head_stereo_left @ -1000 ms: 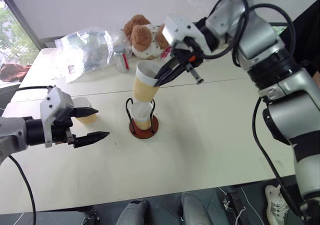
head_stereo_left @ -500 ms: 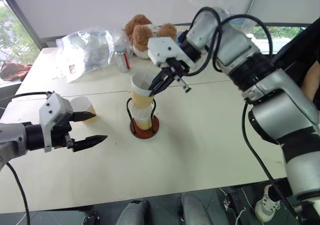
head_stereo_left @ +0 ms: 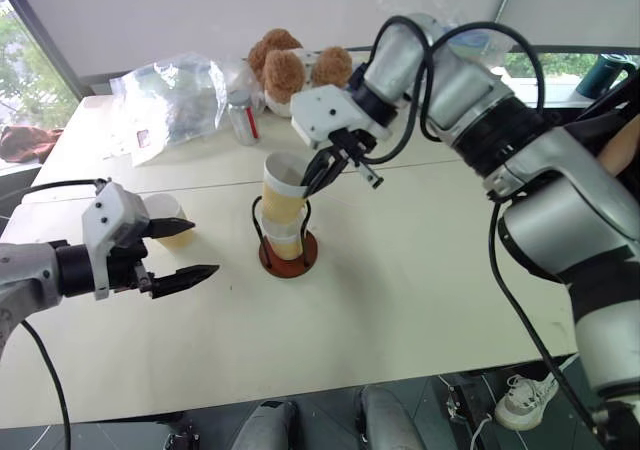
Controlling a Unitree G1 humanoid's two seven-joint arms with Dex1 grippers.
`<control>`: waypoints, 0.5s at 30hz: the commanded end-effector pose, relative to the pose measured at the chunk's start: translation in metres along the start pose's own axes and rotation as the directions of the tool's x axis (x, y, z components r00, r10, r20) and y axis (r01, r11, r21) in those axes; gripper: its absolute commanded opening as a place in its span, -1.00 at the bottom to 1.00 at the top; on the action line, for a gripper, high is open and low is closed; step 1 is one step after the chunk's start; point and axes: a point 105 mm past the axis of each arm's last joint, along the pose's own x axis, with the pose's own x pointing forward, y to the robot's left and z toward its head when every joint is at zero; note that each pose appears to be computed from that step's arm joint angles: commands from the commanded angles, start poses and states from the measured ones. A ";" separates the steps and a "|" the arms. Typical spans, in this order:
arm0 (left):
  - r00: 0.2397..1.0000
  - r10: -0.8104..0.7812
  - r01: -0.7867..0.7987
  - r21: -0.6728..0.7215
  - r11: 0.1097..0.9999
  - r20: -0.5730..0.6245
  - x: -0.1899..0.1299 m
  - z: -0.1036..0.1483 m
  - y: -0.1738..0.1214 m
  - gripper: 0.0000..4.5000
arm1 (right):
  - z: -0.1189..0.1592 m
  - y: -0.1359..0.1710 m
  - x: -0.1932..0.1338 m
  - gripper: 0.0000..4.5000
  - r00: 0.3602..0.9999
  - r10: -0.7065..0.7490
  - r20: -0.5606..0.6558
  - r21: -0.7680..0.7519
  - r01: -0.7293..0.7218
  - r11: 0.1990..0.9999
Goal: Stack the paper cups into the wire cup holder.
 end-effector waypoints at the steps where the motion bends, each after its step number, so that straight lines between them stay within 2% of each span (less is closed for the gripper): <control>1: 1.000 0.011 -0.012 0.036 0.999 0.022 -0.001 0.007 0.000 1.00 | 0.017 -0.009 -0.008 -0.38 1.000 -0.019 0.001 -0.061 0.019 0.998; 5: 1.000 0.016 -0.017 0.034 0.999 0.025 -0.001 0.008 0.001 1.00 | 0.021 -0.014 -0.011 0.55 0.999 -0.040 0.027 -0.047 0.041 0.998; 9: 0.999 0.022 -0.023 0.038 0.999 0.027 0.000 0.009 0.003 1.00 | 0.025 -0.018 -0.016 0.55 0.995 -0.070 0.068 -0.013 0.071 0.997; 15: 0.991 0.130 -0.134 0.128 0.983 0.037 -0.012 0.017 0.024 1.00 | 0.042 -0.009 -0.049 0.55 0.934 -0.171 0.314 0.150 0.129 0.980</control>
